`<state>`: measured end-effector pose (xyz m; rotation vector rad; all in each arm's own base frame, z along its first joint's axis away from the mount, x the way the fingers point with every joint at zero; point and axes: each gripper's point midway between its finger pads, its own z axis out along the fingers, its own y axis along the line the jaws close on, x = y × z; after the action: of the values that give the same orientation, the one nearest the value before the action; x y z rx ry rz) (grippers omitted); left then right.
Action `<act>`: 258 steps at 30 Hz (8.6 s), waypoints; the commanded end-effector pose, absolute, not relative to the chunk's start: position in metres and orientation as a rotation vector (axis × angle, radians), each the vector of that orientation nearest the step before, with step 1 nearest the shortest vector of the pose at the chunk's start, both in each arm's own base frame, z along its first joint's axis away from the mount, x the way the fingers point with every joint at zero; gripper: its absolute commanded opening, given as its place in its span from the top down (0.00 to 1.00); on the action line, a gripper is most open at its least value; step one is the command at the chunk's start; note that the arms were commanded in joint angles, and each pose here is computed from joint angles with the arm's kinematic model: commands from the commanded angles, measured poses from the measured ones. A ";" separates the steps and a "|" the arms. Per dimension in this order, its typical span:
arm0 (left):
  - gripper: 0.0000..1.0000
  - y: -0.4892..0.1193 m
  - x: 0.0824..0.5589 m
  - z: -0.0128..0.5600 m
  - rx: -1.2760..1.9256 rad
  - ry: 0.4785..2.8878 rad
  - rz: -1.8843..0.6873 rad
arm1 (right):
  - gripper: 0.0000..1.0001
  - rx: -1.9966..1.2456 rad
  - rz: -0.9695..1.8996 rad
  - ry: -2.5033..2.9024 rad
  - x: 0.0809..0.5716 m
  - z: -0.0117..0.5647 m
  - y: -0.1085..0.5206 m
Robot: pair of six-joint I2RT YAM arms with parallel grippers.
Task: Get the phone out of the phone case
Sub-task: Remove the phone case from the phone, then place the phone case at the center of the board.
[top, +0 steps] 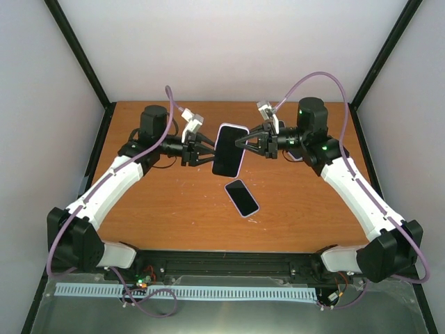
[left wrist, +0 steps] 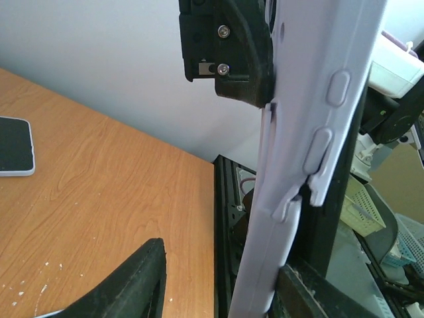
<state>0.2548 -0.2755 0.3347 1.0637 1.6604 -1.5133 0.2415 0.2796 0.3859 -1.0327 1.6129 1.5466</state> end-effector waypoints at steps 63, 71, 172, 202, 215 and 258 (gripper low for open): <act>0.99 -0.204 0.369 0.298 -0.492 2.119 -1.726 | 0.29 -1.162 0.255 1.629 0.307 0.337 0.324; 0.99 -0.204 0.369 0.296 -0.516 2.123 -1.735 | 0.34 -1.207 0.177 1.593 0.302 0.325 0.351; 0.99 -0.145 0.408 0.200 -0.651 2.283 -0.977 | 0.97 -1.012 -0.088 1.600 0.347 0.367 0.307; 0.99 -0.194 0.384 0.184 -0.012 2.237 -1.211 | 0.97 -0.844 0.045 1.720 0.342 0.346 0.216; 0.99 -0.206 0.390 0.142 0.059 2.332 -1.306 | 0.97 -0.860 0.027 1.746 0.346 0.333 0.218; 0.52 -0.190 0.449 0.052 -0.039 2.613 -1.045 | 0.97 -0.864 0.033 1.765 0.351 0.331 0.218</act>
<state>0.4383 -0.1977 0.0397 -0.0377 2.6354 -1.1074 0.3443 0.2169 0.2961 -0.9178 1.8533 0.0266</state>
